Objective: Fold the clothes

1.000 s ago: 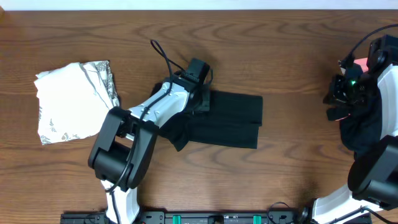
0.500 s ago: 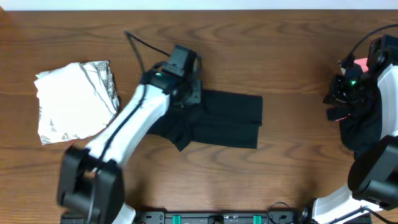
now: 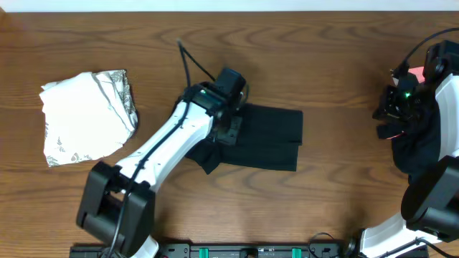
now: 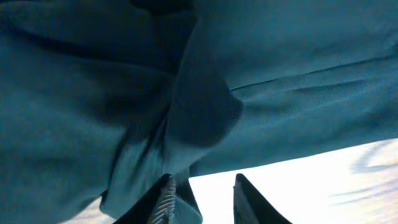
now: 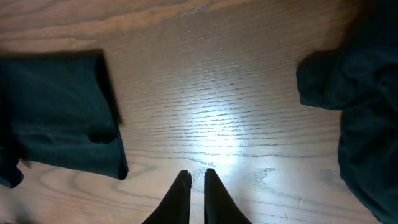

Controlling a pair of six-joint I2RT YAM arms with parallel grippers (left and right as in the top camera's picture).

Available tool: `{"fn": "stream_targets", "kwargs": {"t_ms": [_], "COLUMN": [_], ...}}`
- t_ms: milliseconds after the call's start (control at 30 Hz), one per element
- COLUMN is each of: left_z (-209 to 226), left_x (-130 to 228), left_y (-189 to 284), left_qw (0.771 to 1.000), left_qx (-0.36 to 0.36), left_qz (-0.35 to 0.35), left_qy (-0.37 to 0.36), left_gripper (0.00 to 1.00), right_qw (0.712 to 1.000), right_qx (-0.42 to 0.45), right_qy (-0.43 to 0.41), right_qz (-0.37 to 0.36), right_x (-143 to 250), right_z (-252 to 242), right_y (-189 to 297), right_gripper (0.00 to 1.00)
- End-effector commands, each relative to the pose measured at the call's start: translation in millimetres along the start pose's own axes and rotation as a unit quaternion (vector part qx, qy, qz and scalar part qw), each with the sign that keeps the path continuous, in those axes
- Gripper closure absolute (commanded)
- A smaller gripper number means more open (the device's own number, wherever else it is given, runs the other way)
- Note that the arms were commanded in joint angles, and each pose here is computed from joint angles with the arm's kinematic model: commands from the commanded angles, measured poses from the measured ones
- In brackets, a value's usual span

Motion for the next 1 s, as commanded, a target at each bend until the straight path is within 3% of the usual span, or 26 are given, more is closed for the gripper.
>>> {"fn": "stream_targets", "kwargs": {"t_ms": [0,133,367,600,667,700,733,833,967], "left_z": [5.3,11.5,8.7,9.7,13.3,15.8,18.1,22.2,17.1], "left_x": [1.5,-1.7,-14.3,-17.2,-19.1,-20.9,-23.6,-32.7,-49.6], "left_y": [-13.7,-22.6,-40.2,-61.9,-63.4,-62.7,-60.8,-51.0,-29.6], "left_qw": [0.999,0.997,0.997,0.997,0.995,0.994,0.993,0.989,0.986], "left_qx": [-0.031,-0.063,-0.058,-0.063,-0.081,-0.095,-0.108,-0.137,-0.128], "left_qz": [0.016,0.015,-0.002,0.009,0.003,-0.003,-0.012,-0.044,-0.099], "left_qy": [-0.034,-0.039,-0.051,-0.051,-0.051,-0.051,-0.051,-0.046,-0.038], "left_gripper": [0.64,0.60,0.52,0.50,0.61,0.73,0.79,0.87,0.89], "right_qw": [1.000,1.000,1.000,1.000,1.000,1.000,1.000,1.000,1.000], "right_qx": [-0.004,-0.004,-0.004,-0.004,-0.004,-0.004,-0.004,-0.004,-0.004], "right_qy": [-0.003,-0.002,-0.002,-0.003,-0.002,-0.002,-0.002,-0.002,-0.002], "right_qz": [-0.012,-0.013,-0.013,-0.013,-0.013,-0.014,-0.014,-0.014,-0.014], "right_x": [0.6,0.4,0.3,0.4,0.3,0.2,0.1,0.1,0.2], "right_z": [3.4,3.6,3.4,3.3,3.3,3.4,3.4,3.4,3.4], "right_y": [7.9,7.9,7.9,7.9,7.9,7.9,7.9,7.9,7.9], "right_gripper": [0.91,0.92,0.92,0.91,0.91,0.91,0.91,0.91,0.91]}}
Point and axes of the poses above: each gripper's point midway between its finger pads, its own y axis back along the fingers, its own z axis along the line the jaws close on, x = y × z, the point moved 7 cm from there along y, back along the fingers, and after that the axes turned 5 degrees about y, right-handed, at the moved point
